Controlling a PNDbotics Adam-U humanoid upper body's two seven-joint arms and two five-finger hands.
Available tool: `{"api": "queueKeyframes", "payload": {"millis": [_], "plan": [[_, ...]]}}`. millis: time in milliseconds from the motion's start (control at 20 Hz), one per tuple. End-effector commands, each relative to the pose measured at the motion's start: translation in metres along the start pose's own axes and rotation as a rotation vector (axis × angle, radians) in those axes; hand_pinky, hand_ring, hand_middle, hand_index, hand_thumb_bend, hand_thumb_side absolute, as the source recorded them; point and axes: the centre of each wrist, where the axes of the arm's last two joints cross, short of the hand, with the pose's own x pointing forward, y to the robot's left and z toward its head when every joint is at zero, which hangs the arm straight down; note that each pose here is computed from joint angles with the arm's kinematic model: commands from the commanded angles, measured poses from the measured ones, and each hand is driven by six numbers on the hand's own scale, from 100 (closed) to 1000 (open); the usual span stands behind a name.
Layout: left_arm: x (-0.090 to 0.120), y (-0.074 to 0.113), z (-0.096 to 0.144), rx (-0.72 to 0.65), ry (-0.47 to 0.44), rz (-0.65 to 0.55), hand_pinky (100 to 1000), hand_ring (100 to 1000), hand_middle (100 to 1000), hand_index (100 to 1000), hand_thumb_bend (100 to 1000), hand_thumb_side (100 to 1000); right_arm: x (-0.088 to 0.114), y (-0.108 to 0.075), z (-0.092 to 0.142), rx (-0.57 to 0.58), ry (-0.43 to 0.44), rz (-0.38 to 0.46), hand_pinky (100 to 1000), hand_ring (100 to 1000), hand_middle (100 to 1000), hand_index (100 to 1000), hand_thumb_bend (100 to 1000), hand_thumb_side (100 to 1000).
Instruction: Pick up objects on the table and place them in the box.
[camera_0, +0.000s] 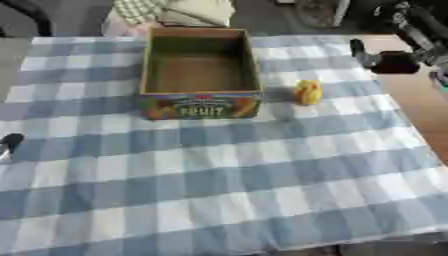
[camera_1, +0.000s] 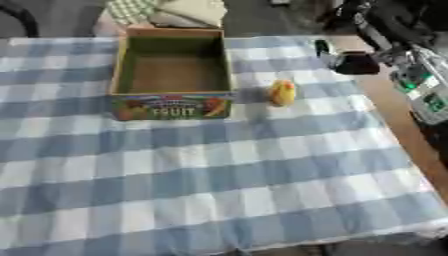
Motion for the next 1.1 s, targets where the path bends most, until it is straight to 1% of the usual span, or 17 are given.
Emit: {"api": "queueKeyframes", "payload": {"millis": [50,150,250,350,550,650,700,750,1100], "plan": [[0.003,0.011,-0.003,0.017,-0.015,-0.024,752,558,502,628,556,173,-0.002,-0.015,-0.005,0.012,-0.009,0.053,745,670,628,806,195,314],[0.002,0.01,-0.002,0.014,-0.014,-0.022,752,558,502,629,557,175,-0.004,-0.015,-0.007,0.034,-0.005,0.065,749,681,673,817,254,321],[0.002,0.009,-0.002,0.011,-0.013,-0.02,752,558,502,629,557,174,-0.007,-0.014,-0.01,0.062,0.001,0.071,756,699,735,841,349,341],[0.002,0.009,-0.002,0.009,-0.013,-0.019,752,558,502,629,557,174,-0.01,-0.012,-0.013,0.091,0.004,0.074,772,730,783,868,386,369],[0.001,0.009,-0.002,0.008,-0.01,-0.018,752,558,501,629,561,173,-0.017,-0.007,-0.019,0.16,0.023,0.078,778,739,781,874,401,389],[0.001,0.008,-0.002,0.006,-0.011,-0.016,752,558,501,629,555,174,-0.021,-0.004,-0.018,0.182,0.032,0.078,778,739,777,873,402,391],[0.001,0.008,-0.001,0.005,-0.011,-0.016,752,558,501,629,552,174,-0.023,-0.002,-0.017,0.192,0.036,0.08,778,738,772,873,413,370],[0.001,0.008,-0.001,0.004,-0.011,-0.016,752,558,501,629,554,172,-0.024,-0.001,-0.017,0.202,0.039,0.083,777,737,769,873,401,391],[0.001,0.006,-0.001,-0.003,-0.01,-0.013,752,558,500,629,555,173,-0.031,0.014,-0.018,0.241,0.063,0.094,772,727,729,866,378,388]]}}
